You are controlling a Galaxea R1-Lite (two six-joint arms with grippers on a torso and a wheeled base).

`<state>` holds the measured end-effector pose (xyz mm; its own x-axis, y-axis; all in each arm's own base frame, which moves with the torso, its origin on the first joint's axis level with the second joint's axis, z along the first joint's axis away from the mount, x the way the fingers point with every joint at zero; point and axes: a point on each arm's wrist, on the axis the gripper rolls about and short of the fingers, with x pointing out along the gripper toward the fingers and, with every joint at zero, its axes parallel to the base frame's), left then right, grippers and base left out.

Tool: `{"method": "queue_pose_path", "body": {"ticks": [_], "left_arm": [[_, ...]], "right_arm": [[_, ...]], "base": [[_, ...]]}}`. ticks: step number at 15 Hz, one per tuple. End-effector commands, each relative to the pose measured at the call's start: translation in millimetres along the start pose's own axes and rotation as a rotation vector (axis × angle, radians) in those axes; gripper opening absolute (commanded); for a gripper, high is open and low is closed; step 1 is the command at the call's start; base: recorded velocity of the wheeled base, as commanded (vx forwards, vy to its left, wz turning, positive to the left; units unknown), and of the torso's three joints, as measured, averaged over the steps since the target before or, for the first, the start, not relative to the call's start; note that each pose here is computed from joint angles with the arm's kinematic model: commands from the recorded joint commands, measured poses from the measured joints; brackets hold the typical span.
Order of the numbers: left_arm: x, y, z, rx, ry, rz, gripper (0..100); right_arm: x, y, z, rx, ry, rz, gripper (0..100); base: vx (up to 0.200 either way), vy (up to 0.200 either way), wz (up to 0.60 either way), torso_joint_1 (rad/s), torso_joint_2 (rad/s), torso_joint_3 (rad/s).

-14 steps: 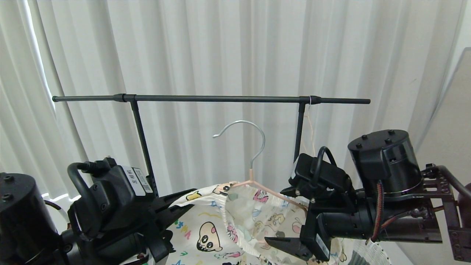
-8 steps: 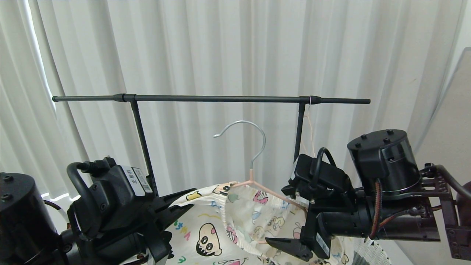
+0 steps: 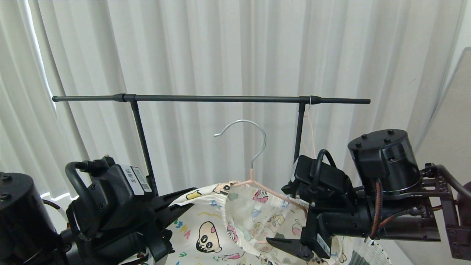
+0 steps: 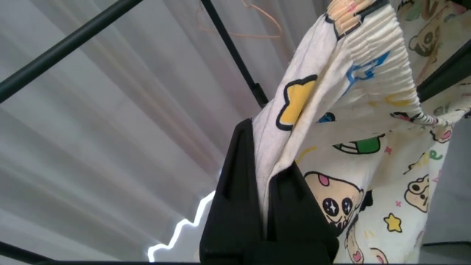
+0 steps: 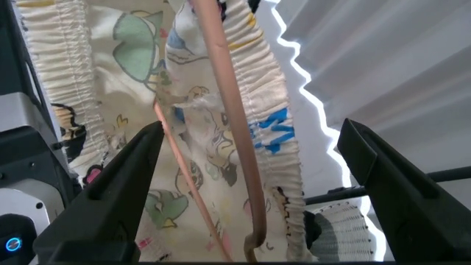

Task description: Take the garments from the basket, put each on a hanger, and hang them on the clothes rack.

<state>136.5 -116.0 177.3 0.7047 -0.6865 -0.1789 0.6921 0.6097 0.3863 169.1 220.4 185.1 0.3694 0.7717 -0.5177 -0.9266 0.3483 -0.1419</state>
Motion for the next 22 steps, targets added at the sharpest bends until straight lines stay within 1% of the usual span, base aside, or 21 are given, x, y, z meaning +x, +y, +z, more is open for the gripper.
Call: {"method": "queue_pose_path", "body": {"ticks": [1, 4, 6, 9, 10, 18, 19, 21, 22], "left_arm": [[0.0, -0.1, -0.2, 0.0, 0.0, -0.001, 0], [0.0, -0.1, -0.2, 0.0, 0.0, -0.001, 0], [0.0, -0.1, -0.2, -0.002, 0.0, -0.001, 0], [0.0, -0.1, -0.2, -0.002, 0.0, -0.001, 0], [0.0, -0.1, -0.2, -0.002, 0.0, -0.001, 0], [0.2, 0.3, 0.6, 0.0, -0.002, 0.002, 0], [0.2, 0.3, 0.6, 0.002, -0.002, 0.002, 100], [0.7, -0.1, -0.2, -0.002, 0.002, 0.0, 100], [0.1, 0.7, -1.3, -0.008, 0.007, 0.006, 100]], "right_arm": [[-0.2, -0.7, -0.2, 0.001, 0.002, -0.007, 100], [0.3, -0.7, -0.9, 0.002, 0.006, -0.01, 100], [-0.1, -1.2, -1.0, -0.018, 0.019, -0.051, 100], [0.6, -0.3, -1.3, -0.033, 0.02, -0.05, 100], [0.7, 0.0, -1.9, -0.033, 0.02, -0.043, 0], [-1.8, -0.8, 0.5, -0.036, 0.005, -0.053, 0], [-3.7, -0.8, 1.9, -0.037, -0.002, -0.055, 0], [-9.9, -1.9, 3.8, -0.057, -0.017, -0.067, 0], [-15.6, -6.8, 3.6, -0.076, -0.022, -0.089, 0]], "base": [[0.0, 0.0, 0.0, 0.0, 0.0, 0.0], [0.0, 0.0, 0.0, 0.0, 0.0, 0.0], [0.0, 0.0, 0.0, 0.0, 0.0, 0.0], [0.0, 0.0, 0.0, 0.0, 0.0, 0.0], [0.0, 0.0, 0.0, 0.0, 0.0, 0.0], [0.0, 0.0, 0.0, 0.0, 0.0, 0.0], [0.0, 0.0, 0.0, 0.0, 0.0, 0.0], [0.0, 0.0, 0.0, 0.0, 0.0, 0.0], [0.0, 0.0, 0.0, 0.0, 0.0, 0.0]]}}
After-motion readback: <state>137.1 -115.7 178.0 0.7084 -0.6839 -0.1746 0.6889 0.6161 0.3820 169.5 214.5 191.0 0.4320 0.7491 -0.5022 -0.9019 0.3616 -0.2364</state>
